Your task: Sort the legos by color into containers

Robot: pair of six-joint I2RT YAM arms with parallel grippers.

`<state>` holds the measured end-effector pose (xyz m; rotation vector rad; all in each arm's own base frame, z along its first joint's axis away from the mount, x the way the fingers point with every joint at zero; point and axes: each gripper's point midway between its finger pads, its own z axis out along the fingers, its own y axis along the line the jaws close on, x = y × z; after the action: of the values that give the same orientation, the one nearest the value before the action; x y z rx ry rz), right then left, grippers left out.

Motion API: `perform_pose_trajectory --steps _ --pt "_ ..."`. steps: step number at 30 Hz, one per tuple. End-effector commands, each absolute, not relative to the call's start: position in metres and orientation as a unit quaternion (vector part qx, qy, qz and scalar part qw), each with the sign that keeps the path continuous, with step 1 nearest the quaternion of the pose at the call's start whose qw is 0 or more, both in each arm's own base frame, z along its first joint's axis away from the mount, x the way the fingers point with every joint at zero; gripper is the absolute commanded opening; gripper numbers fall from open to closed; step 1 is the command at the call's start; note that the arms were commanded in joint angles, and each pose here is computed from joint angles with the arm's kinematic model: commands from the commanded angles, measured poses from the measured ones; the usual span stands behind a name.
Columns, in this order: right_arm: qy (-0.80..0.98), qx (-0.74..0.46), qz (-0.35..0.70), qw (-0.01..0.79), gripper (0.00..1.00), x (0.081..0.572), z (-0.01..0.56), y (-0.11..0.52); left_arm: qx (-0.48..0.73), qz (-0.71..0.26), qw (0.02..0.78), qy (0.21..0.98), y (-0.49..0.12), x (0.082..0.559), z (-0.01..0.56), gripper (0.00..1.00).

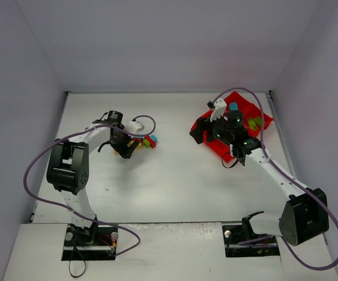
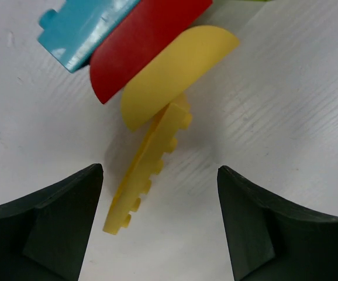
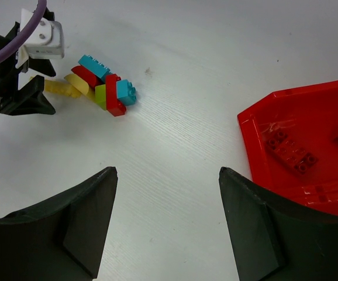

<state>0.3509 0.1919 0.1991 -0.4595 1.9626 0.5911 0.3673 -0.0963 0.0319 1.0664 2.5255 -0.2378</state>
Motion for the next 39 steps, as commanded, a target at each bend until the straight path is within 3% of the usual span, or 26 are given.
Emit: perform_pose_trajectory --steps 1,7,10,14,18,24,29,39 --pt "0.776 -0.211 0.258 0.536 0.67 0.354 0.225 0.201 0.411 -0.075 0.264 0.869 -0.099 0.399 0.059 0.72" --pt "0.779 -0.215 0.269 0.525 0.67 0.354 0.219 0.206 0.411 -0.059 0.275 0.867 -0.095 0.405 0.059 0.70" --pt "0.777 -0.217 0.271 0.524 0.67 0.353 0.219 0.208 0.409 -0.065 0.258 0.873 -0.094 0.400 0.053 0.62" --pt "0.777 -0.216 0.269 0.527 0.67 0.352 0.221 0.207 0.400 -0.081 0.253 0.877 -0.099 0.393 0.055 0.44" --pt "0.772 -0.223 0.278 0.526 0.67 0.349 0.224 0.210 0.392 -0.096 0.255 0.879 -0.102 0.380 0.063 0.08" --pt "0.735 -0.285 0.338 0.515 0.67 0.326 0.242 0.241 0.398 -0.109 0.296 0.861 -0.119 0.360 0.109 0.04" --pt "0.671 -0.377 0.402 0.496 0.68 0.295 0.255 0.276 0.420 -0.201 0.362 0.807 -0.154 0.329 0.179 0.03" --pt "0.568 -0.483 0.455 0.487 0.71 0.274 0.291 0.328 0.460 -0.364 0.406 0.701 -0.206 0.267 0.261 0.00"
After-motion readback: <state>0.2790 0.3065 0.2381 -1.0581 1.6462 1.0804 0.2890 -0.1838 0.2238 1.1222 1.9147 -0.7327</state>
